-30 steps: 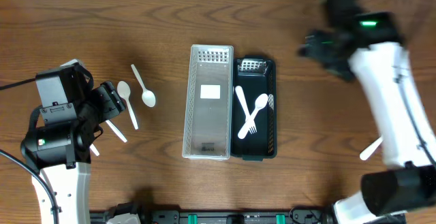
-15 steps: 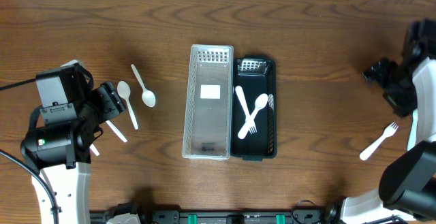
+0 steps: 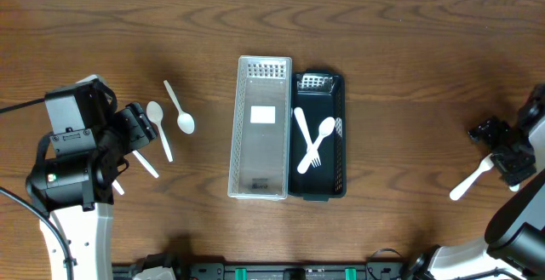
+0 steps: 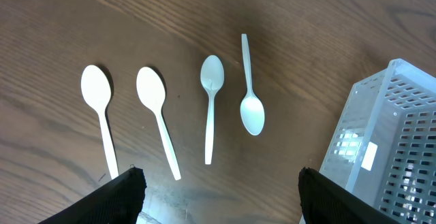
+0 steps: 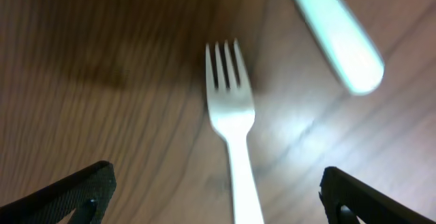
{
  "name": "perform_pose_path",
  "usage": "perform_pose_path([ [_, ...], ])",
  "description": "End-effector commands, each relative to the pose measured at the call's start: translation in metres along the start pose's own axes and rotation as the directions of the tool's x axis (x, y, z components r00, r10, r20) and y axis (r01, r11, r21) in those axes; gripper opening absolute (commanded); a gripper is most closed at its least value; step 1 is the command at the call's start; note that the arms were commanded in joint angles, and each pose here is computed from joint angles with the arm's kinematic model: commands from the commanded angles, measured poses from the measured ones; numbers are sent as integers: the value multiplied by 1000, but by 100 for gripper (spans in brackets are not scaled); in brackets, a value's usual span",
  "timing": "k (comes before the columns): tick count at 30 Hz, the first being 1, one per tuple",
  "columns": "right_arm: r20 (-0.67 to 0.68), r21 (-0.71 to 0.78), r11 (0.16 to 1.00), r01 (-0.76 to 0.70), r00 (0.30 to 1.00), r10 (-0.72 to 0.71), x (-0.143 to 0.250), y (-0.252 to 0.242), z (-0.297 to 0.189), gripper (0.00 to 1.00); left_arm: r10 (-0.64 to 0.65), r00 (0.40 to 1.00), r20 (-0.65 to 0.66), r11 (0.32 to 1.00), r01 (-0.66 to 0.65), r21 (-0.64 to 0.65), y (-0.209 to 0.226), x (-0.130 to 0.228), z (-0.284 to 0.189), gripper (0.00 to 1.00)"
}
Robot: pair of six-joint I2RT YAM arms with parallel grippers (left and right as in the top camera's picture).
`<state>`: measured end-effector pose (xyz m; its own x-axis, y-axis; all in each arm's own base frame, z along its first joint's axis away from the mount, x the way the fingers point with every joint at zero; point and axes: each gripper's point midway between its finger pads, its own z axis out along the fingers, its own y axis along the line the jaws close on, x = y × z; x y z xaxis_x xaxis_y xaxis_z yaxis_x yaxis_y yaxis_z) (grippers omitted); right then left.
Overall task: Pack container
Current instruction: 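Move the right gripper to another white fork and grasp it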
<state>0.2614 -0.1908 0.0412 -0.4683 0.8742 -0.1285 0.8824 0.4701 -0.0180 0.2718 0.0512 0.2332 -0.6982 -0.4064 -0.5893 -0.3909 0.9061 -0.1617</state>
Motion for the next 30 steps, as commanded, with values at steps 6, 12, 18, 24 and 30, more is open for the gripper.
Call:
perform_pose_path([
  [6, 23, -4, 990, 139, 990, -139, 3, -4, 23, 99, -10, 1000, 10, 1000, 10, -7, 2, -3, -2, 74],
  [12, 43, -11, 991, 136, 990, -136, 7, -5, 36, 99, -10, 1000, 7, 1000, 10, -8, 2, -2, -2, 74],
  [18, 84, -23, 985, 169, 982, -167, 2, -2, 41, 99, -10, 1000, 3, 1000, 10, -10, 2, -1, -2, 74],
  [24, 122, -33, 983, 179, 977, -173, -2, 0, 47, 99, -18, 1000, 3, 1000, 18, -9, 2, -1, -2, 74],
  [30, 124, -32, 981, 194, 974, -188, 2, -1, 52, 97, -18, 1000, 3, 1000, 18, -9, 2, -2, -2, 74],
])
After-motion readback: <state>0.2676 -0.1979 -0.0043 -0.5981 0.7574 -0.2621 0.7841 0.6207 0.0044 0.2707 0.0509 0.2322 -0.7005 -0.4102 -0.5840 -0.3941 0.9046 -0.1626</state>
